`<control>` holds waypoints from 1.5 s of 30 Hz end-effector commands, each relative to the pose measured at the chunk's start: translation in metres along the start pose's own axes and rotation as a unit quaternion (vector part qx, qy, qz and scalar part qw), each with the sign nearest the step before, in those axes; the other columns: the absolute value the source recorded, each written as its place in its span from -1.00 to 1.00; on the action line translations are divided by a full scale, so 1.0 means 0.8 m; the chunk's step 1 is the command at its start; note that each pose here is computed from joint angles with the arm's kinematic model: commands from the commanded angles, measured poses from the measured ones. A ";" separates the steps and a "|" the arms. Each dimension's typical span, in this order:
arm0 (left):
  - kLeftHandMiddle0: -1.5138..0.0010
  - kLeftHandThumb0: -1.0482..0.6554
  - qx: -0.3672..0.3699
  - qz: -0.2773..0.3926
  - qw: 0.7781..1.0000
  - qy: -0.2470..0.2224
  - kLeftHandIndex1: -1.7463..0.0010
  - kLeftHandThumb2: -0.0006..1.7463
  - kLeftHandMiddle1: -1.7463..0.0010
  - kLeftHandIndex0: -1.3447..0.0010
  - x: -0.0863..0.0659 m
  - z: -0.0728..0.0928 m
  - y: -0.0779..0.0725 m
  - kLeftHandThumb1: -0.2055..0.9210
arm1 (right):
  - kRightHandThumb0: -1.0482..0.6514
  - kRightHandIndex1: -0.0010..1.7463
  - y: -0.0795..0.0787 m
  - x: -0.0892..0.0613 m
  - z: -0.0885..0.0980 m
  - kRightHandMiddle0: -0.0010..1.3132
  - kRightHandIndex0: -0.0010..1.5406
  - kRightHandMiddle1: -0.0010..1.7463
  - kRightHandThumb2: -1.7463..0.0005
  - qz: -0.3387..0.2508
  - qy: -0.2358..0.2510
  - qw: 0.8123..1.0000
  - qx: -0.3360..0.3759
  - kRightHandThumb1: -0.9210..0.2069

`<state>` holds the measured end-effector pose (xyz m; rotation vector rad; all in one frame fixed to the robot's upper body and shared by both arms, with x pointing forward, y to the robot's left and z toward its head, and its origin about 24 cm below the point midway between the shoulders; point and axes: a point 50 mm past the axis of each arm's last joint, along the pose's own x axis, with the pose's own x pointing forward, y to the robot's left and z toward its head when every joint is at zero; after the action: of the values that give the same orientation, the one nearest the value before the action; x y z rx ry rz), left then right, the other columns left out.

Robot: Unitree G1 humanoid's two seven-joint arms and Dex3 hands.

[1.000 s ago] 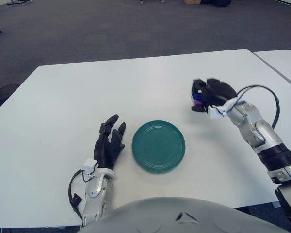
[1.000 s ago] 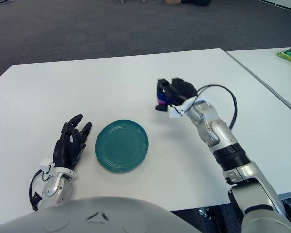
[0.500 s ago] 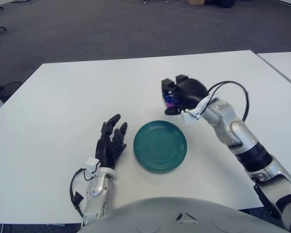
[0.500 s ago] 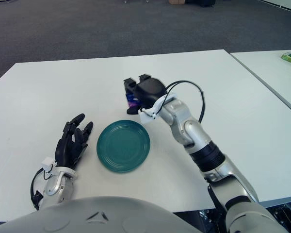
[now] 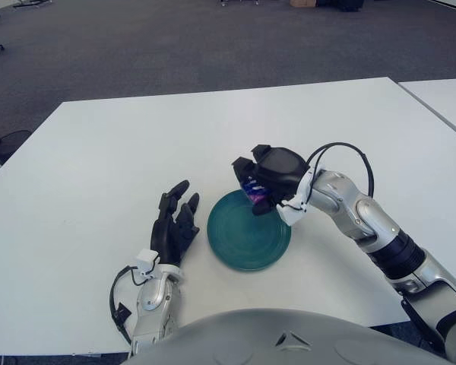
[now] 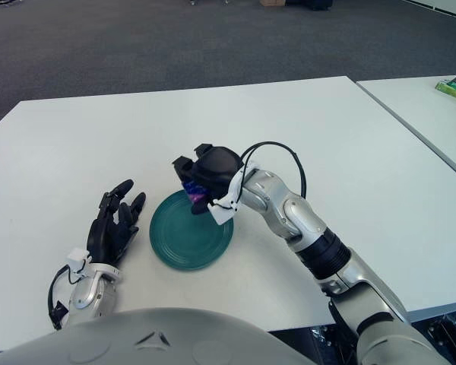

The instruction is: Put the gum into the plate.

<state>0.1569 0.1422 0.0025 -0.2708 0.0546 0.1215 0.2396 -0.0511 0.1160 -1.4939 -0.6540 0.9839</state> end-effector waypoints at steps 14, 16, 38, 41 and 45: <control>0.29 -0.66 -0.031 0.002 1.000 0.003 0.01 -0.08 0.88 0.93 -0.003 -0.011 -0.020 1.00 | -0.23 1.00 0.012 -0.012 0.026 -0.44 0.21 1.00 -0.03 0.075 -0.052 0.996 -0.016 -0.51; 0.29 -0.66 -0.029 0.002 1.000 0.001 0.01 -0.08 0.88 0.93 -0.004 -0.011 -0.020 1.00 | -0.23 1.00 0.017 -0.011 0.028 -0.45 0.20 1.00 0.00 0.090 -0.053 0.994 -0.014 -0.54; 0.34 -0.65 -0.028 -0.002 1.000 0.003 -0.01 -0.01 0.89 0.96 0.000 -0.015 -0.018 1.00 | -0.41 1.00 0.027 -0.009 0.033 -0.75 -0.33 0.98 0.26 0.007 -0.058 0.994 -0.089 -0.99; 0.36 -0.66 -0.025 0.000 1.000 0.006 0.00 0.04 0.90 0.96 0.000 -0.017 -0.016 1.00 | -0.63 1.00 0.028 -0.009 0.033 -0.86 -0.53 0.93 0.10 0.023 -0.050 0.992 -0.111 -1.00; 0.39 -0.66 -0.022 0.010 1.000 0.007 0.00 0.09 0.92 0.95 0.000 -0.019 -0.015 1.00 | -0.76 1.00 0.027 -0.008 0.037 -0.96 -0.69 0.85 -0.02 0.046 -0.044 0.989 -0.132 -1.00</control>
<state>0.1575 0.1314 -0.0006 -0.2843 0.0171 0.1080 0.2066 -0.0459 0.0921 -1.6670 -0.8052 1.0835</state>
